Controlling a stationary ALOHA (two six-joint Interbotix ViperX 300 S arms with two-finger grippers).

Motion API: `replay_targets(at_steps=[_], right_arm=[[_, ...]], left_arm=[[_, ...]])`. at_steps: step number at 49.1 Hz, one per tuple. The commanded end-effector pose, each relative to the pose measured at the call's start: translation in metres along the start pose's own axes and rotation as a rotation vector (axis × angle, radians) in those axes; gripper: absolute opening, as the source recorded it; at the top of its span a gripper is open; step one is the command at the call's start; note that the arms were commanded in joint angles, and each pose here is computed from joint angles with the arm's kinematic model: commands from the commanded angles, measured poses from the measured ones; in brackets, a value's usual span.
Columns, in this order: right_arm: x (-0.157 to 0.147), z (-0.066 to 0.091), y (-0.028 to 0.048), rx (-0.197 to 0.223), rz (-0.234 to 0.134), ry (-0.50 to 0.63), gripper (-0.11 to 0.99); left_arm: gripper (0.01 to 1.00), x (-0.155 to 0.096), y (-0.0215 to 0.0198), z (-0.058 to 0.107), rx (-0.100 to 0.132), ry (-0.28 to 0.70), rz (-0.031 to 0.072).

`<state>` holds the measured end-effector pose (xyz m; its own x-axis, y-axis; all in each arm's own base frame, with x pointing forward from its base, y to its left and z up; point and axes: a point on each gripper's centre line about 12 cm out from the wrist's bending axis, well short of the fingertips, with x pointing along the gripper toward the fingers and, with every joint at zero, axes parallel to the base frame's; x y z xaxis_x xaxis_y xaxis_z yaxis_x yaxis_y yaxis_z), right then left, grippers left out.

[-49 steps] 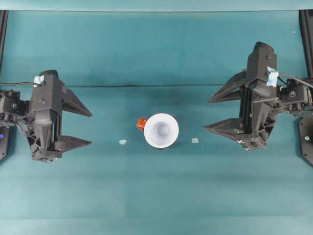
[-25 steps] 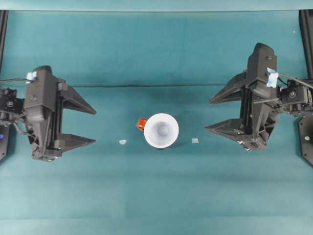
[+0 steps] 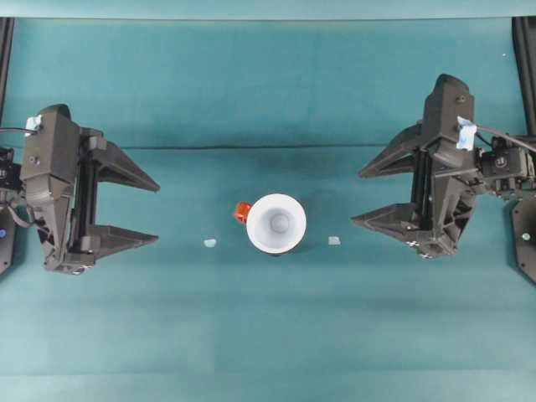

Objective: Put the paper cup into the moved red handle cup holder.

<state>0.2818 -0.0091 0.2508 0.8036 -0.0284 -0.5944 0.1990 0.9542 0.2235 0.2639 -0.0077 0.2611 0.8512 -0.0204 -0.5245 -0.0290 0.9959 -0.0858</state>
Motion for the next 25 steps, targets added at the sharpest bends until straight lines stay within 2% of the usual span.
replay_targets(at_steps=[1, 25], right_arm=[[-0.0024, 0.0048, 0.0010, -0.001, 0.005, -0.021, 0.96], [-0.0018, 0.0026, -0.0001, 0.002, 0.002, -0.015, 0.96]], left_arm=[[0.953, -0.0017, -0.0011, 0.0068, 0.004, -0.020, -0.003], [0.953, 0.0060, -0.0006, 0.0010, 0.001, 0.012, 0.000]])
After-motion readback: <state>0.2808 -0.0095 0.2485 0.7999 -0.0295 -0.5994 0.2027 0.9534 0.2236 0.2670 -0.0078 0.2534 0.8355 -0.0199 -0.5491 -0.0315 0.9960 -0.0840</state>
